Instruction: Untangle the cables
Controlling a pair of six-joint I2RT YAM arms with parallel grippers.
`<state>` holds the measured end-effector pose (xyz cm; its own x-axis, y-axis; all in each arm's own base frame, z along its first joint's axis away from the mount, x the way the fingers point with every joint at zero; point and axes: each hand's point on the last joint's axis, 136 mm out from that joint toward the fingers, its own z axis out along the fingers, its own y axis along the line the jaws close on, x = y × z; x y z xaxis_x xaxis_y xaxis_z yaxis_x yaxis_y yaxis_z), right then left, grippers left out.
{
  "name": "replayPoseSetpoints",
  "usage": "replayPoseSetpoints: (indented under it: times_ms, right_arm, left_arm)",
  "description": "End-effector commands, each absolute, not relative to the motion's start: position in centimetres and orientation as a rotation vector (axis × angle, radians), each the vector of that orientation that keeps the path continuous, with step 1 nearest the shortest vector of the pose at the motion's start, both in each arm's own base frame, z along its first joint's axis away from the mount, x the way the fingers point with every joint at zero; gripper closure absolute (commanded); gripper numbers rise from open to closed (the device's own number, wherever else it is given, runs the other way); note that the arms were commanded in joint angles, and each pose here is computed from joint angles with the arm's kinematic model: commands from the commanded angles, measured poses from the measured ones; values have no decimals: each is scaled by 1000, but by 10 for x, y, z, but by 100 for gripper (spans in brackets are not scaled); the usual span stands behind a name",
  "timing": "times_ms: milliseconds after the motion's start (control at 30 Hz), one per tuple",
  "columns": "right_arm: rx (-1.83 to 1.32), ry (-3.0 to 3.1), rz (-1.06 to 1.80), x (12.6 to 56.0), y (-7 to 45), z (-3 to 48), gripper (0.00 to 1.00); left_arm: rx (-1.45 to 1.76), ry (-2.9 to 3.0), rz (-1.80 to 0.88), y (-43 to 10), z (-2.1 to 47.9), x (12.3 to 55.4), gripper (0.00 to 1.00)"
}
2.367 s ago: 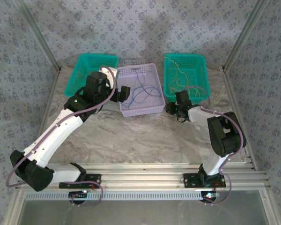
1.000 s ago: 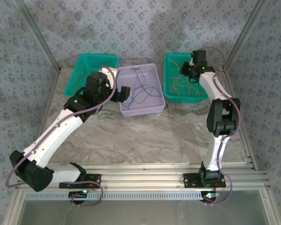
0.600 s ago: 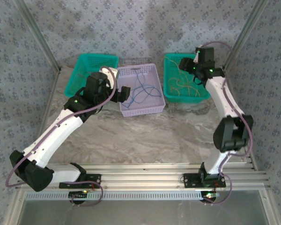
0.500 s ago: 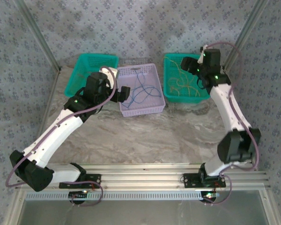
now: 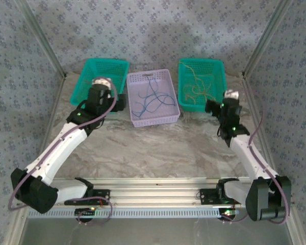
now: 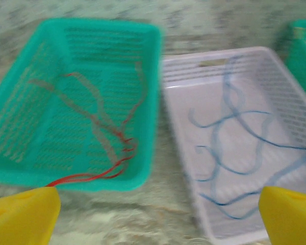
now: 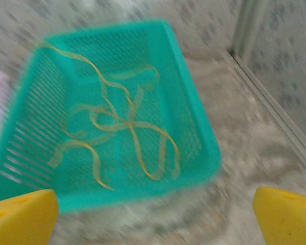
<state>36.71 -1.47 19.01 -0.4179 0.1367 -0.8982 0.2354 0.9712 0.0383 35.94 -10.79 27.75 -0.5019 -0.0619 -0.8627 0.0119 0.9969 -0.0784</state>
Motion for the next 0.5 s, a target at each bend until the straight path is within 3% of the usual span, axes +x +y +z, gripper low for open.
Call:
replayPoseSetpoints:
  times_ms: [0,267,467]
  right_arm:
    - [293,1942,-230,372,-37,162,0]
    - [30,2000,-214,394,-15,99,0]
    - [178,1924,-209,384,-42,87,0]
  left_arm:
    - [-202,2039,0,-63,273,350,0]
    - [-350,2032,236,3,210,326,0]
    - [-461,1975,380,43,176,327,0]
